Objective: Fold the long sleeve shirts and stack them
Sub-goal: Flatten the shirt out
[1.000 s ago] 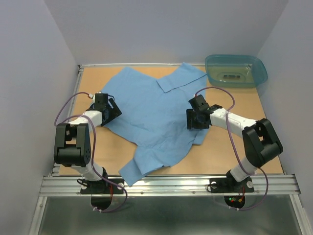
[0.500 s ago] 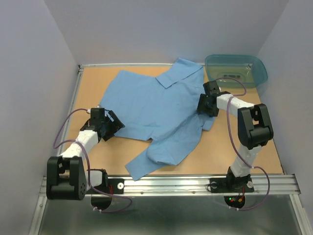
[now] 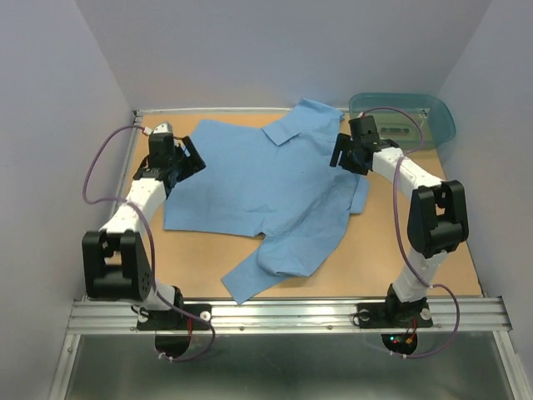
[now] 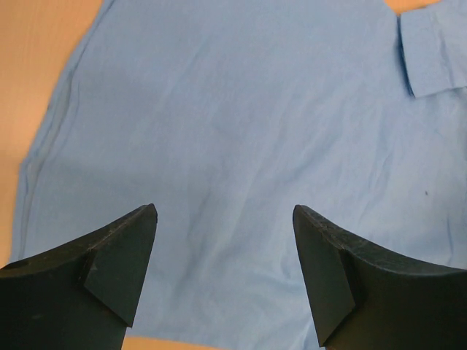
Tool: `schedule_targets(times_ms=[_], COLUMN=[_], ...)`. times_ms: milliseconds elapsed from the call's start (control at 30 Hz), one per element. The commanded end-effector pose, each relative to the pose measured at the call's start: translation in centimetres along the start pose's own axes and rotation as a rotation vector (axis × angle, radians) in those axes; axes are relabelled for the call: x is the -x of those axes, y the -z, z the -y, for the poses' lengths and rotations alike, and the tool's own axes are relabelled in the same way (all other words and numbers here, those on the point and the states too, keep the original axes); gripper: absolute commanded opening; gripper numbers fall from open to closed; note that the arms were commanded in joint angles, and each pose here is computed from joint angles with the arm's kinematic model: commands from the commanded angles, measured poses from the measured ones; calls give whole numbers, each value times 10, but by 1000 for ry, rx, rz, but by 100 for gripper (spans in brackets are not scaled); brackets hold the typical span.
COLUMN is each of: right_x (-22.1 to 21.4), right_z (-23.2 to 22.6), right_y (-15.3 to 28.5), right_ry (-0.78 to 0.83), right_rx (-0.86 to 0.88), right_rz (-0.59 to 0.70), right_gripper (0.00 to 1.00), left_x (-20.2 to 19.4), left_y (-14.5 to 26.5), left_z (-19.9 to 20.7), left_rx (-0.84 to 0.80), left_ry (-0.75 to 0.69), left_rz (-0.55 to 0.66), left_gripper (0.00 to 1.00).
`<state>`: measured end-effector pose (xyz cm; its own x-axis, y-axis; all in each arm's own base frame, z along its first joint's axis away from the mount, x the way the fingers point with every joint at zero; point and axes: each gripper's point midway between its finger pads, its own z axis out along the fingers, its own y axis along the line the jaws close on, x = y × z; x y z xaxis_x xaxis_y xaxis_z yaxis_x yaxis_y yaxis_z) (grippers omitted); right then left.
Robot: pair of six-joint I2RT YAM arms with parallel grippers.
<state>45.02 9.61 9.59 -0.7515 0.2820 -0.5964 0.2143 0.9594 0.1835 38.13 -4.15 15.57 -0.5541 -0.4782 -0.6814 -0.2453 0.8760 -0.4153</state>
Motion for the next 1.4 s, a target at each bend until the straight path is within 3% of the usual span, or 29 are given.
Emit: schedule_targets(times_ms=[0,200,467,800,1000,1167,1367], right_x=[-3,-32,-62,-107,-111,-107,-91], right_z=[-24,-48,-69,-46,-23,-14,-14], right_y=[19,18,2,-22,-30,-38,-53], right_ry=[13,76,97,102,136,176,206], right_rx=[100,148,184,120,21,-29,-71], right_rz=[18,-23,-76,-168,-148,-131,-100], right_gripper=[75,75,74,74,73,73,73], left_x=[34,28,-4,-75,-121,-123,-95], left_y=[-42,-109,-136,-110,-63,-39,-70], left_z=[14,-4,-25,-67,-81,-79,-87], left_rx=[8,122,204,295,306,274,318], left_ry=[-138,-138,-77,32,115,156,121], left_rz=[38,-26,-92,-209,-278,-239,-213], left_gripper=[86,80,71,69,69,69,70])
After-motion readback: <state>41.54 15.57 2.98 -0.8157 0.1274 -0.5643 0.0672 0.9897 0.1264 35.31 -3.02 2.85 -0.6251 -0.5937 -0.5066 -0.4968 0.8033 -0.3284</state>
